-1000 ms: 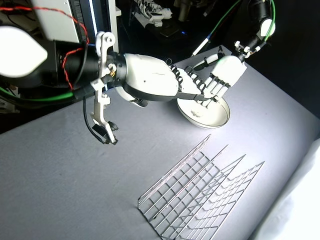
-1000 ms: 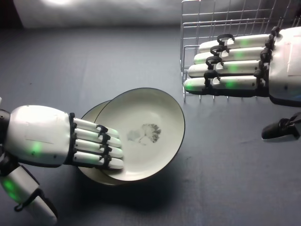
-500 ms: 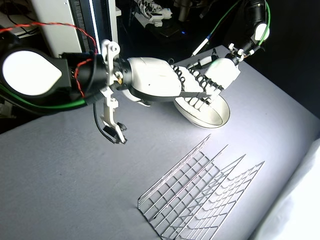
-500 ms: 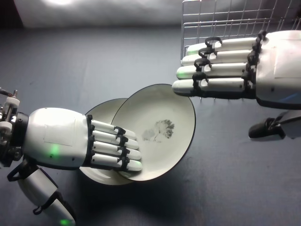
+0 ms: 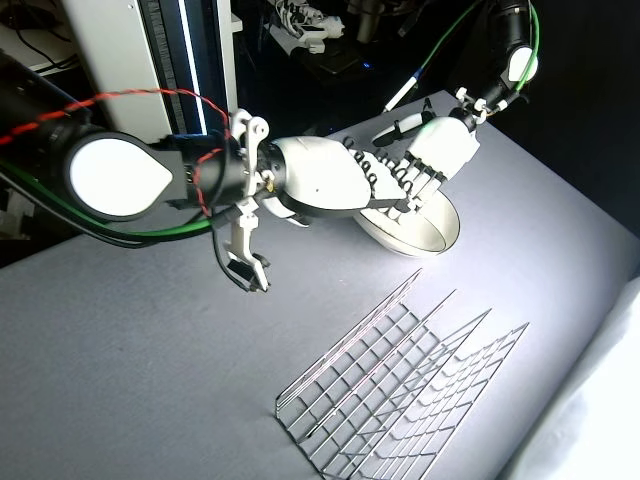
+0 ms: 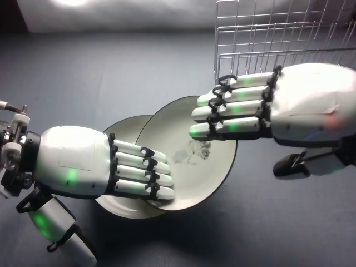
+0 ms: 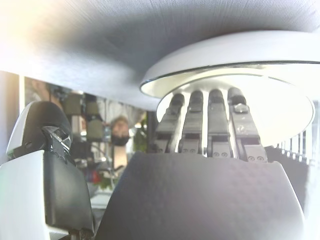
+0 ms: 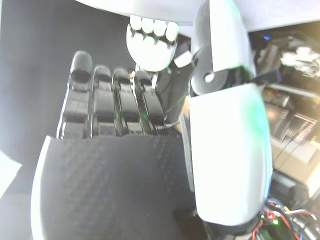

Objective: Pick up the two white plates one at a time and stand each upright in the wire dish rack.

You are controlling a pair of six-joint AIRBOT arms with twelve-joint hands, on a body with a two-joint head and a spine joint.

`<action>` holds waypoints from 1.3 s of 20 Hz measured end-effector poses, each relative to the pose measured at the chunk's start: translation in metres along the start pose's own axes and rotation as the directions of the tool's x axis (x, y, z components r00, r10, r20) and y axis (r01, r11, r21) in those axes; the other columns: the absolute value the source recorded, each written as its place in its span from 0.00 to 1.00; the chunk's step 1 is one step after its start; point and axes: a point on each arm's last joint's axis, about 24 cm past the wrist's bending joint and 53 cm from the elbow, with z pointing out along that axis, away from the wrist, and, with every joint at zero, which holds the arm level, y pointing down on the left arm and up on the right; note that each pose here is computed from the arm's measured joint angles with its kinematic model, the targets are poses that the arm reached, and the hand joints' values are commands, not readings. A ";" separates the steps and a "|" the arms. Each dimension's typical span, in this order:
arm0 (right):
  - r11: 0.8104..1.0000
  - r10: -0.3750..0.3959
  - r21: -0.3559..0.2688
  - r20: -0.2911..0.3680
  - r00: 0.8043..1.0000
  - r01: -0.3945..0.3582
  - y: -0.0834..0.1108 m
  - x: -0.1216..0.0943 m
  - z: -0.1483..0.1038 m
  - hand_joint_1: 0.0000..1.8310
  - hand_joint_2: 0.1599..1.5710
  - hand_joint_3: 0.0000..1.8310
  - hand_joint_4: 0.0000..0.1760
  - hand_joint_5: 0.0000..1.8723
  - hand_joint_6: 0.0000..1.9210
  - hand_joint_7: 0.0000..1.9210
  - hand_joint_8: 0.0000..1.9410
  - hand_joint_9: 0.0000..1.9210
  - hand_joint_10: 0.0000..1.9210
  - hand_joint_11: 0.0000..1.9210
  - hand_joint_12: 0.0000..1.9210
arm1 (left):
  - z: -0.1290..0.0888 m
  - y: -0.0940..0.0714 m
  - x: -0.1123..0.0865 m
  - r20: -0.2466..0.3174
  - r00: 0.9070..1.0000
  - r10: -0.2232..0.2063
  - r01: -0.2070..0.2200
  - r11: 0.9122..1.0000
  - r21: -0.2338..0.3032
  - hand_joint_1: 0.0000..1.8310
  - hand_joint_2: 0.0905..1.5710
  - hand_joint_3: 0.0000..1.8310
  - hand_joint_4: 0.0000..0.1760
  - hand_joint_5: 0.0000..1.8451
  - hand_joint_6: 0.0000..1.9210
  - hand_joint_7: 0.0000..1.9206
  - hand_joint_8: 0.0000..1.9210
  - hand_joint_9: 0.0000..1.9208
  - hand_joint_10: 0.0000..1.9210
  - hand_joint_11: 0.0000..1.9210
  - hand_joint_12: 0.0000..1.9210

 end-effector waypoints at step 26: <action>1.000 0.013 0.000 0.012 1.000 -0.013 -0.035 0.015 0.075 0.67 0.67 0.01 0.00 0.48 0.46 0.51 0.37 0.47 0.06 0.23 0.60 | -0.003 0.005 -0.003 0.025 0.999 -0.029 0.029 1.000 0.011 0.00 0.65 0.01 0.00 0.00 0.00 0.00 0.00 0.00 0.00 0.00 0.00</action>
